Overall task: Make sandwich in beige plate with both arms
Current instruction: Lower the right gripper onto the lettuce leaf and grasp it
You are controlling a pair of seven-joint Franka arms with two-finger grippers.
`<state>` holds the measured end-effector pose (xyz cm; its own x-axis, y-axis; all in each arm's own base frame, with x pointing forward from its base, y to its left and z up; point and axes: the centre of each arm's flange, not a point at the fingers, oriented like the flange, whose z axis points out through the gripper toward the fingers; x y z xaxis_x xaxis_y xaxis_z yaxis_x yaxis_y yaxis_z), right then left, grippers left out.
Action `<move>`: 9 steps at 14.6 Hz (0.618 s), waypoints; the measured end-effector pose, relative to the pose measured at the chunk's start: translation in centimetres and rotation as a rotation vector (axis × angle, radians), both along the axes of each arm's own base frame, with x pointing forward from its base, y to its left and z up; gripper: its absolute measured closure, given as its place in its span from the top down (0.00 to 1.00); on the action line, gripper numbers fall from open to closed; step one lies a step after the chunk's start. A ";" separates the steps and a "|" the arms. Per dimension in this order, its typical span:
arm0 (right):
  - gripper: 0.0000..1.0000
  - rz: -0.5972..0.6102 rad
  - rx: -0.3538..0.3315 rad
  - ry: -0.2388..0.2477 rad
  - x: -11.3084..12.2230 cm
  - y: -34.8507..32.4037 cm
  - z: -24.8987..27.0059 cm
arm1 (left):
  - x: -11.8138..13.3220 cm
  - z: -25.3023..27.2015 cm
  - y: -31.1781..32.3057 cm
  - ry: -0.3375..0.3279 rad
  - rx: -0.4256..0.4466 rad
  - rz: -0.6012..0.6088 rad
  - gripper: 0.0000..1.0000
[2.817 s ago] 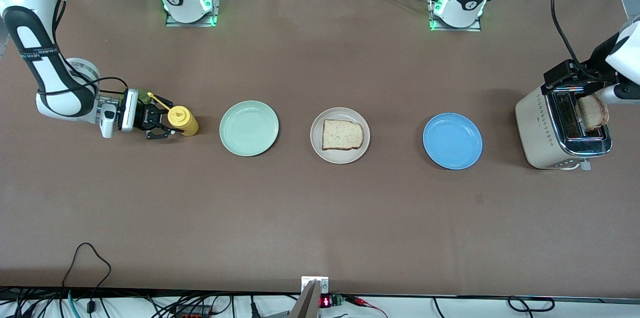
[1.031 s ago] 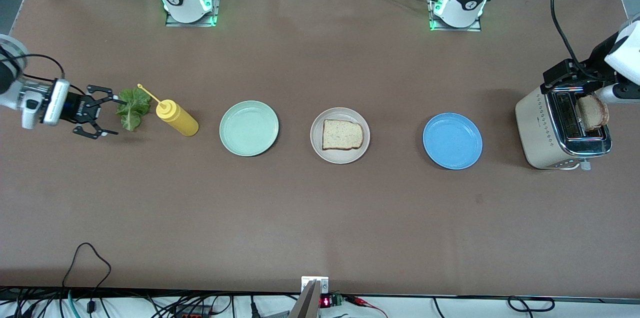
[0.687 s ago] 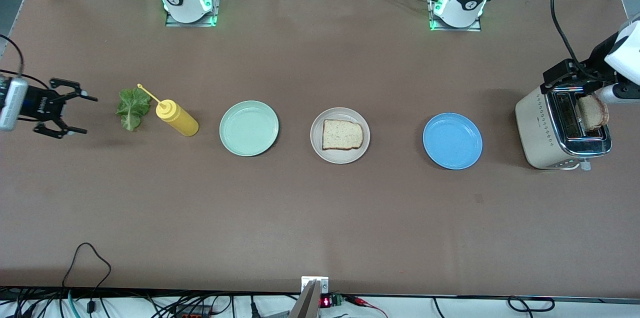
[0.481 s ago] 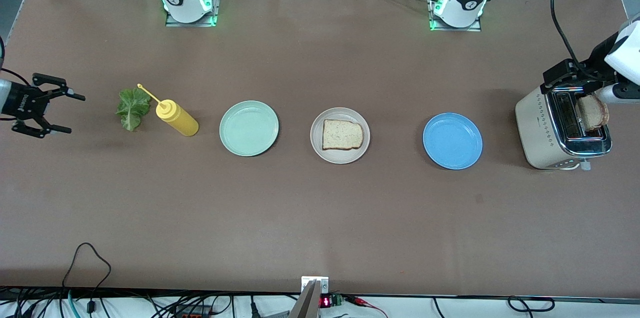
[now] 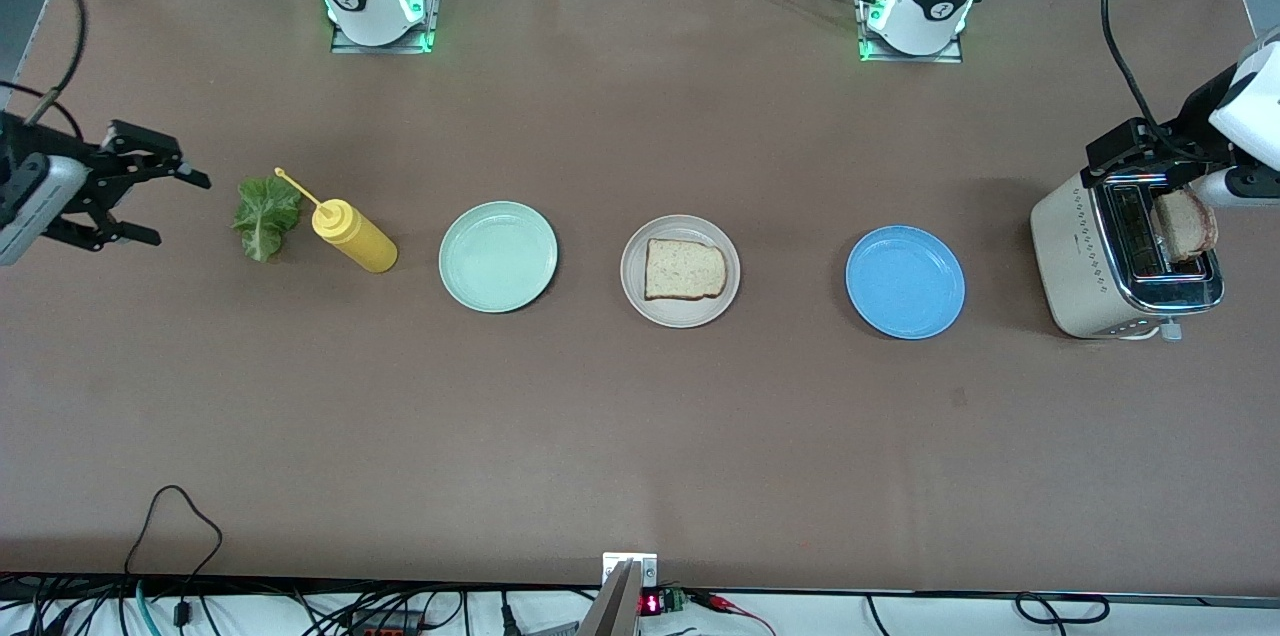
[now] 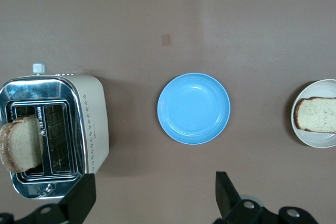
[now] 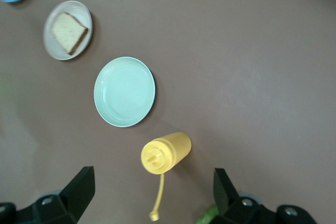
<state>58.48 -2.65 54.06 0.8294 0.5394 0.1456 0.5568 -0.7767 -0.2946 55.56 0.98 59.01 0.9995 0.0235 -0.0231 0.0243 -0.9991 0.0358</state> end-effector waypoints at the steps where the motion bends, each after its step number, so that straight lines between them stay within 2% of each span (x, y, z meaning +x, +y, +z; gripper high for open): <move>1: 1.00 -0.045 -0.044 0.020 -0.1 1.3 0.7 | 0.0 0.0 0.1 0.002 0.000 0.001 1.00; 6: 1.00 -0.284 -0.223 0.145 -0.8 4.2 0.5 | 0.0 -0.2 0.6 0.006 0.000 0.010 1.00; 9: 1.00 -0.368 -0.288 0.186 -0.9 4.5 -0.3 | 0.0 -0.2 0.5 0.007 0.000 0.010 1.00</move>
